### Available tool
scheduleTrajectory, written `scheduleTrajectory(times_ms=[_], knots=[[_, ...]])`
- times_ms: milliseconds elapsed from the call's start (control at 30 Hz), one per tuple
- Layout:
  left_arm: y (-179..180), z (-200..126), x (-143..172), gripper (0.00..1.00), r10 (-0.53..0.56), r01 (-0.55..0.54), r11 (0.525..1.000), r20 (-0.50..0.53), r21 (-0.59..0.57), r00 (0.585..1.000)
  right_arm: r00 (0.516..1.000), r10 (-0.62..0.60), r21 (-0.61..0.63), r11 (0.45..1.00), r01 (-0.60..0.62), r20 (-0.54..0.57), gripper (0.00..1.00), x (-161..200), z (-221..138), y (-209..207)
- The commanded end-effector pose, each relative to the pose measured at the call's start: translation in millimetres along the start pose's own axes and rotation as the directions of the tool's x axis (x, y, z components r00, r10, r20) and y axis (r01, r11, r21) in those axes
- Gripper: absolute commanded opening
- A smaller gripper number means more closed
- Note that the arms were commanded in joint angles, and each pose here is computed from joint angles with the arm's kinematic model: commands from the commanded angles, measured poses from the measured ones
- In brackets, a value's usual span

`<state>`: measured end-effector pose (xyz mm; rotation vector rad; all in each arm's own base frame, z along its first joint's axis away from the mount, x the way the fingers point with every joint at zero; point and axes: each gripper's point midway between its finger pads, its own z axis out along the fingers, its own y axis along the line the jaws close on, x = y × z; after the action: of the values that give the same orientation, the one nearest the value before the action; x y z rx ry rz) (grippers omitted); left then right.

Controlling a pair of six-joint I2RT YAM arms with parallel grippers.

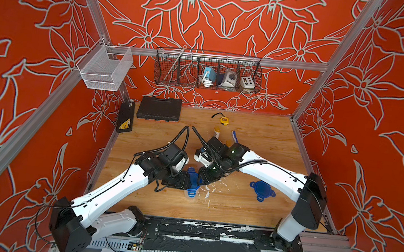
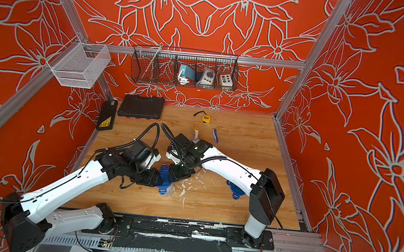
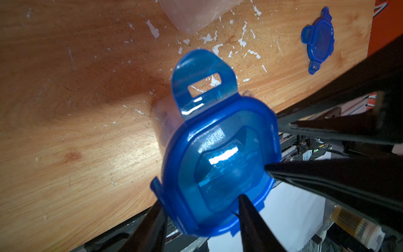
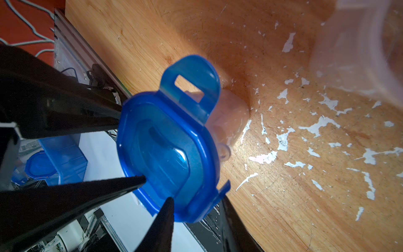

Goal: Pack away toiletry kits
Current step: Close the fastener on the container.

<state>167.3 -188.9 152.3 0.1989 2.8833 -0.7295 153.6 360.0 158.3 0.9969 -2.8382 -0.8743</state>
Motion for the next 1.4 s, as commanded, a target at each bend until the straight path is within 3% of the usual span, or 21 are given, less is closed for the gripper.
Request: scheduleTrajectory(times_ms=[0,300,400,767,1233,1367], knots=[[-3,13,8,0.49,-0.004,0.006,0.999,-0.049,0.033,0.999,1.000,-0.014,-0.050,0.999,0.012,-0.023,0.36,-2,25,5],[-10,16,6,0.49,-0.022,0.026,0.997,-0.046,0.076,0.999,0.996,-0.051,-0.156,0.986,0.062,0.069,0.46,-14,20,25],[-10,16,6,0.49,-0.021,0.025,0.997,-0.048,0.077,0.999,0.997,-0.048,-0.155,0.986,0.055,0.052,0.46,-10,24,21],[-19,18,6,0.49,-0.052,0.057,0.988,-0.041,0.142,0.998,0.984,-0.087,-0.244,0.962,0.123,0.154,0.44,-18,11,38],[-19,12,1,0.57,-0.077,0.079,0.989,-0.024,0.128,0.997,0.983,-0.064,-0.224,0.969,0.102,0.172,0.48,-23,4,26],[-12,10,4,0.64,-0.094,0.096,0.990,-0.028,0.102,0.995,0.976,-0.076,-0.223,0.967,0.121,0.202,0.51,-30,-5,28]])
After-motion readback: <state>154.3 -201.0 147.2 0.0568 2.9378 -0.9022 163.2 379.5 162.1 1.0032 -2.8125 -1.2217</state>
